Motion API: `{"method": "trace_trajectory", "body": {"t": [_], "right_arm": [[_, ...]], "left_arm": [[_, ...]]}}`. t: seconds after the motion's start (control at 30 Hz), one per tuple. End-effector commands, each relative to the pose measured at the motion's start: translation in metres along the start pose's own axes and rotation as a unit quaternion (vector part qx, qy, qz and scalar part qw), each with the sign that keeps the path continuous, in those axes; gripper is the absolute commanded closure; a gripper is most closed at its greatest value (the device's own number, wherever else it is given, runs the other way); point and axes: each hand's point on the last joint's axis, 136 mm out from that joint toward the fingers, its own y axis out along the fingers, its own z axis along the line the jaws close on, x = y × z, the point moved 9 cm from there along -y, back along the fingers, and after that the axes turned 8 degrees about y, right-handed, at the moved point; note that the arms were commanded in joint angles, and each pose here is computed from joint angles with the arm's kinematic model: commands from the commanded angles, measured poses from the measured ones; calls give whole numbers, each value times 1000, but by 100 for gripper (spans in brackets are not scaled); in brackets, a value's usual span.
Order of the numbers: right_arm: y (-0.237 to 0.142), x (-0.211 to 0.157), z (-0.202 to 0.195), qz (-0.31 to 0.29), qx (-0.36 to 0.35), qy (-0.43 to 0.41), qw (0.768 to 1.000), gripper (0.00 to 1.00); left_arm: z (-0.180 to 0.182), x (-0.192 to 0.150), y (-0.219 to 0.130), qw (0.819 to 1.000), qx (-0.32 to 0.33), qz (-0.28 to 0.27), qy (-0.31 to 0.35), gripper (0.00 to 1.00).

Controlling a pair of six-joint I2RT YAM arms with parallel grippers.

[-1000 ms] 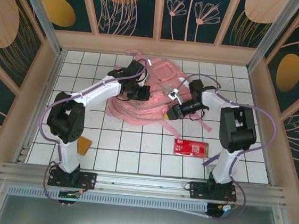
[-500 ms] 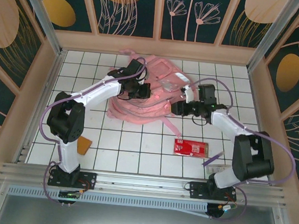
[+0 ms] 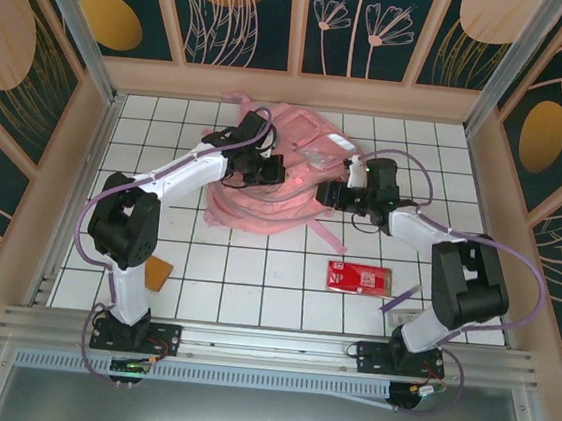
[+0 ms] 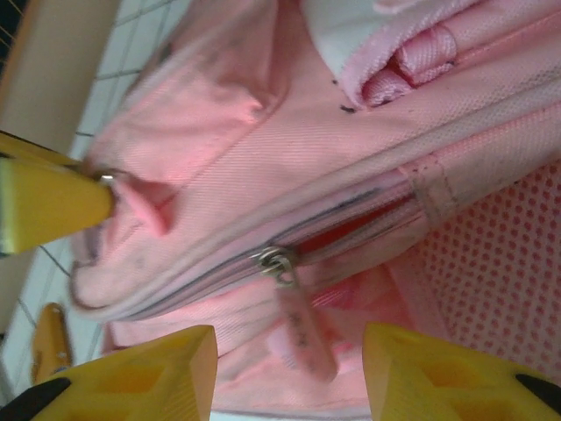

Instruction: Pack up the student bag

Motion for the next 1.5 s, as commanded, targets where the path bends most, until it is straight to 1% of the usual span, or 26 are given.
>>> {"method": "trace_trajectory", "body": {"t": [0.0, 0.03, 0.13, 0.17, 0.2, 0.23, 0.33, 0.4, 0.53, 0.67, 0.8, 0.93, 1.1, 1.27, 1.33, 1.37, 1.4, 1.43, 1.47], "right_arm": [[6, 10, 1, 11, -21, -60, 998, 54], [7, 11, 1, 17, -16, -71, 997, 56], [11, 13, 4, 33, -3, -104, 994, 69], [11, 14, 3, 36, -6, -108, 994, 70], [12, 14, 3, 39, -7, -113, 993, 74], [11, 14, 4, 42, -8, -119, 992, 80], [11, 15, 3, 48, -28, -132, 990, 95], [10, 15, 5, 50, -40, -138, 988, 100], [6, 15, 16, 64, -66, -142, 985, 100], [7, 12, 30, 109, -88, -136, 981, 100], [20, -11, 51, 159, -29, -134, 978, 100], [37, -42, 74, 206, 62, -157, 964, 100], [67, -68, 98, 231, 137, -137, 954, 100], [90, -93, 131, 219, 199, -126, 947, 100], [93, -100, 143, 194, 218, -131, 948, 98], [91, -102, 146, 180, 228, -141, 946, 94], [86, -105, 147, 154, 229, -160, 948, 87], [78, -106, 146, 122, 233, -184, 947, 82], [69, -108, 144, 98, 240, -208, 943, 79]], "left_arm": [[-8, 10, -9, 999, -38, -27, -15, 100], [-8, 10, -9, 999, -39, -27, -15, 100], [-7, 10, -7, 999, -37, -26, -16, 100], [-7, 10, -7, 999, -38, -26, -17, 100], [-7, 9, -6, 999, -37, -24, -17, 100], [-6, 9, -6, 999, -37, -24, -18, 100], [-6, 9, -6, 999, -37, -24, -21, 100], [-6, 9, -6, 999, -35, -25, -21, 100], [-2, 7, -6, 999, -21, -30, -23, 100], [-1, 7, -1, 999, -28, -27, -36, 100], [-6, 14, -1, 998, -39, -31, -42, 100], [-10, 19, -1, 997, -47, -35, -46, 100], [-11, 17, 2, 995, -69, -29, -64, 100], [-11, 16, 0, 995, -68, -33, -66, 100], [-11, 15, -1, 995, -70, -33, -64, 100], [-11, 15, 0, 995, -70, -32, -63, 100], [-10, 14, 1, 995, -70, -30, -63, 100], [-10, 14, 1, 995, -72, -28, -62, 100], [-10, 13, 2, 995, -72, -27, -60, 100]]}}
